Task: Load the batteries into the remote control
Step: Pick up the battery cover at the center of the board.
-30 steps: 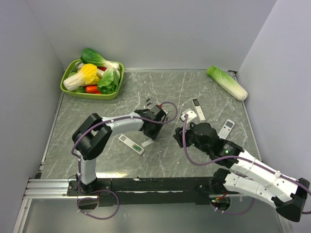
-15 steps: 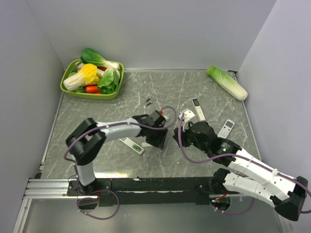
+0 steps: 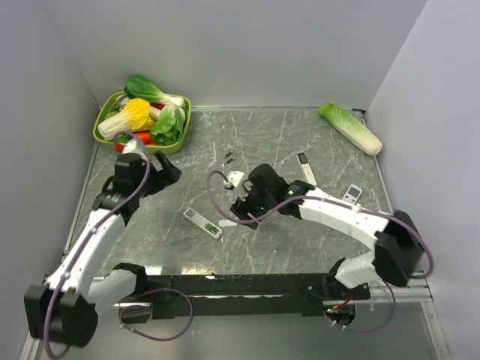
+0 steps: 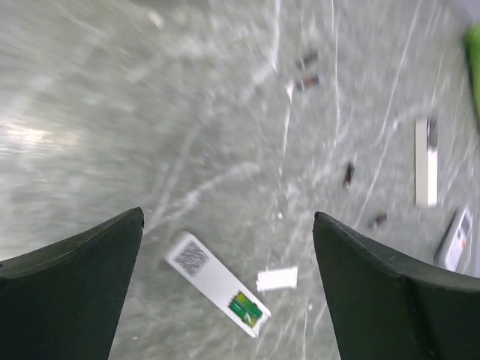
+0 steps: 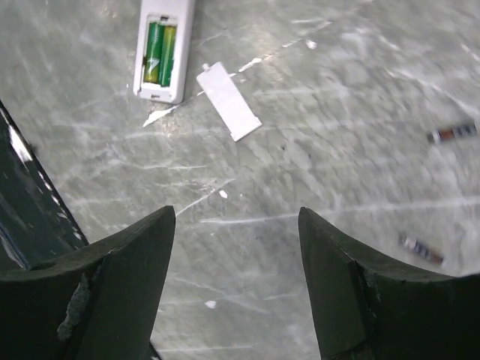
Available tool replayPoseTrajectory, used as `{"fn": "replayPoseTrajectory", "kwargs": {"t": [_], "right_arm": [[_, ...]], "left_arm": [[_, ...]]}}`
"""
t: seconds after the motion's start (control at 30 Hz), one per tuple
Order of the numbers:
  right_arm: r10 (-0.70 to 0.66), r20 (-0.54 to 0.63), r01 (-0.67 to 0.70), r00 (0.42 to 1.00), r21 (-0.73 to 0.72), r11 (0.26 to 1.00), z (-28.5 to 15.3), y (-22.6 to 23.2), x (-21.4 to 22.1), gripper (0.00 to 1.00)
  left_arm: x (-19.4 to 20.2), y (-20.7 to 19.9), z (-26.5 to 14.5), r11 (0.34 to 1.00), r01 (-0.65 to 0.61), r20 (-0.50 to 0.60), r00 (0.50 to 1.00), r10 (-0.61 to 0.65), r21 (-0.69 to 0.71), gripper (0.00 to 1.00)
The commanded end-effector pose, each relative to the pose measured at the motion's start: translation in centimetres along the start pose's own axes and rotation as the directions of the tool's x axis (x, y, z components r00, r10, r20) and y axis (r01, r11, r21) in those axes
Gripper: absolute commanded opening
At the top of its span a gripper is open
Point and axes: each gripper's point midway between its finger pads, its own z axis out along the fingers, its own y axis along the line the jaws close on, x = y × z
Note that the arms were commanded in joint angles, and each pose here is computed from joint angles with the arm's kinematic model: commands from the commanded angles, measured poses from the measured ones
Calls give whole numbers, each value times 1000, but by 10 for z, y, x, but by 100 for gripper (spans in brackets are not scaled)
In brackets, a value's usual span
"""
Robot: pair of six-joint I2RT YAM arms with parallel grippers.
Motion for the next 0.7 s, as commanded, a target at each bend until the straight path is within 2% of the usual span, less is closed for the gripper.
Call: {"fn": "replayPoseTrajectory", "kwargs": {"t": [0.0, 0.03, 0.1, 0.17, 0.23, 0.4, 0.47, 0.67], "right_arm": [[-191, -88, 179, 978, -136, 975, 21, 2, -2, 74], [-249, -80, 235, 965, -153, 960, 23, 0, -10, 73], [-286, -125, 257, 950, -210, 944, 36, 1, -2, 72], [-345, -123, 311, 931, -234, 921, 43, -2, -8, 72], [-385, -157, 338, 910, -257, 905, 52, -7, -5, 71], [-422, -267, 345, 866, -293, 892, 64, -16, 10, 70], [-435, -277, 357, 857, -291, 888, 67, -15, 9, 70], [-460, -329, 380, 825, -281, 881, 83, -11, 18, 71]], "left_arm": [[-28, 16, -31, 999, 29, 149, 989, -24, -32, 99], [-37, 17, -42, 999, 22, 204, 979, -13, -40, 99], [-46, 27, -54, 996, 3, 264, 964, 21, -91, 99], [-55, 32, -67, 993, -8, 324, 945, 47, -120, 99], [-62, 52, -74, 975, 24, 374, 925, 63, -223, 99], [-68, 71, -85, 944, 65, 424, 902, 82, -322, 99], [-69, 75, -87, 936, 79, 432, 898, 82, -343, 99], [-69, 75, -88, 935, 84, 436, 896, 80, -344, 99]]}}
